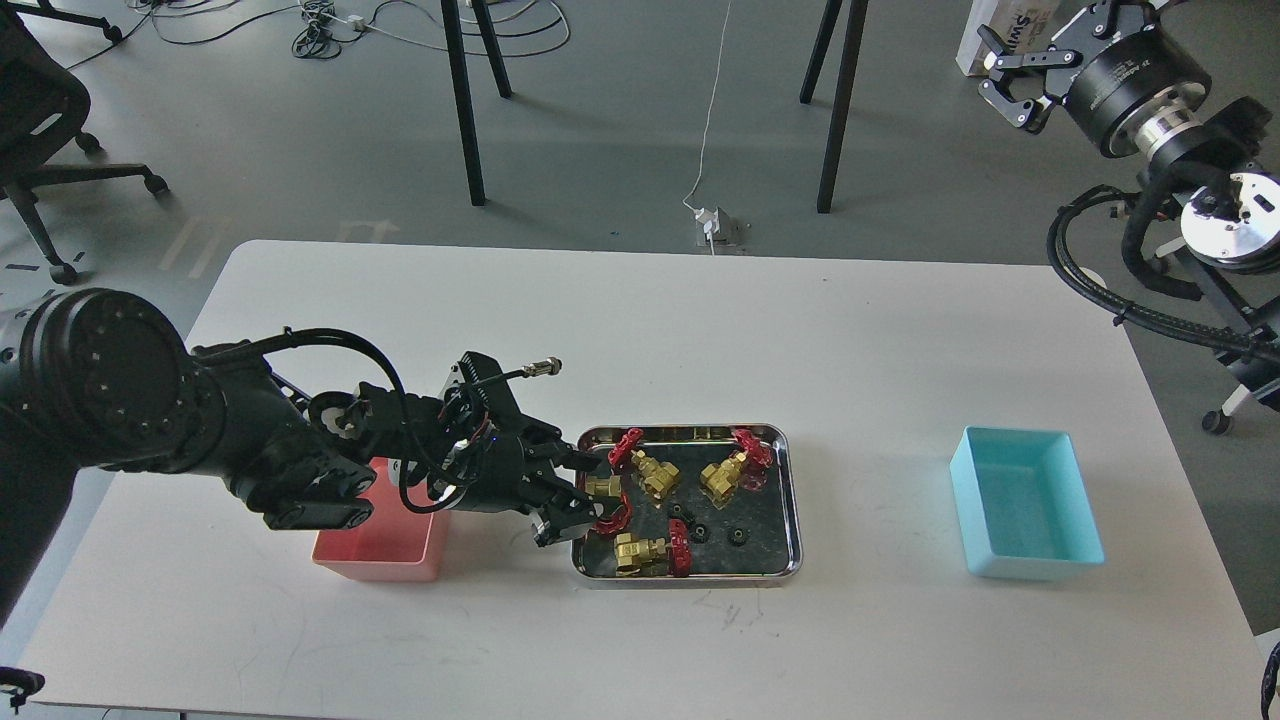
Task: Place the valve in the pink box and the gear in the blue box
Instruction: 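Close the left gripper on the valve and lift it, then carry the valve to the pink box and release it inside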
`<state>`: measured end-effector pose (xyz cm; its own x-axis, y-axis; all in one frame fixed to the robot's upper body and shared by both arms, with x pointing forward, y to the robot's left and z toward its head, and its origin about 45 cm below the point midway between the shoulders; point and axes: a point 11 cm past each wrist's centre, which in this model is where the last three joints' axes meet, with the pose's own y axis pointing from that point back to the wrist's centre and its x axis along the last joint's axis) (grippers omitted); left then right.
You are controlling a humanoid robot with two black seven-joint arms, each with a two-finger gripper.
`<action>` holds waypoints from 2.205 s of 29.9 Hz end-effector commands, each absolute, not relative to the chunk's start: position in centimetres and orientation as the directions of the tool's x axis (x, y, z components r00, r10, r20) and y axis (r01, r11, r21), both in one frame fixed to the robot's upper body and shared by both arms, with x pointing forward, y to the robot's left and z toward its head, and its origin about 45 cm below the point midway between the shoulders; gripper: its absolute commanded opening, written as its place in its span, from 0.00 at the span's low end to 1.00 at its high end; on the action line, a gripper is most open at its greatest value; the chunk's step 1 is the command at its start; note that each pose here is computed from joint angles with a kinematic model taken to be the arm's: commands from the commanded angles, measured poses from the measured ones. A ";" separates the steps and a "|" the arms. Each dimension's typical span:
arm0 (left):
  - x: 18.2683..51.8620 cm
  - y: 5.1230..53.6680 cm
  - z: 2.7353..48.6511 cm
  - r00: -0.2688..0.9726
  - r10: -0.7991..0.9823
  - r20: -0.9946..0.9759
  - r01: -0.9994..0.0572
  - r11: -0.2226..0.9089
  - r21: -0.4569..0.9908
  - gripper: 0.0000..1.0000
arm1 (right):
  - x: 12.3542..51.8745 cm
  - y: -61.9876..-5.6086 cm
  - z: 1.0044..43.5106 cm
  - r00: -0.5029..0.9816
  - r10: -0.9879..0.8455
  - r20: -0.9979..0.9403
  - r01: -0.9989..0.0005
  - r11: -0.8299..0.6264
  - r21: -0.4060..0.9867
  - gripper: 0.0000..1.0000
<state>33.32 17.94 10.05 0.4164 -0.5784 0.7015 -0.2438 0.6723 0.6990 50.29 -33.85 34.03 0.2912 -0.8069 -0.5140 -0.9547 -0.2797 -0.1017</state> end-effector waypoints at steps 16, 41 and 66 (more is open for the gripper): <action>33.3 17.7 9.8 0.411 -0.574 0.708 -0.247 0.678 0.693 0.20 | 50.0 -34.1 33.0 0.278 -0.807 -0.521 -0.958 -0.275 -0.085 1.00; 33.7 26.7 19.7 0.434 -0.399 0.807 -0.414 0.707 0.573 0.13 | 50.8 -33.3 33.7 0.232 -0.792 -0.565 -0.972 -0.215 -0.098 1.00; 28.8 38.3 14.8 0.542 -0.379 0.750 -0.517 0.553 0.653 0.14 | 52.4 -34.1 36.7 0.053 -0.826 -0.562 -0.999 -0.038 -0.038 1.00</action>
<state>28.58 38.25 15.97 0.5406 -0.3782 0.7515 -0.5119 0.5609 0.6506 52.43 -34.01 36.94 0.0544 -0.8254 -0.5619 -0.9984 -0.0370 -0.0423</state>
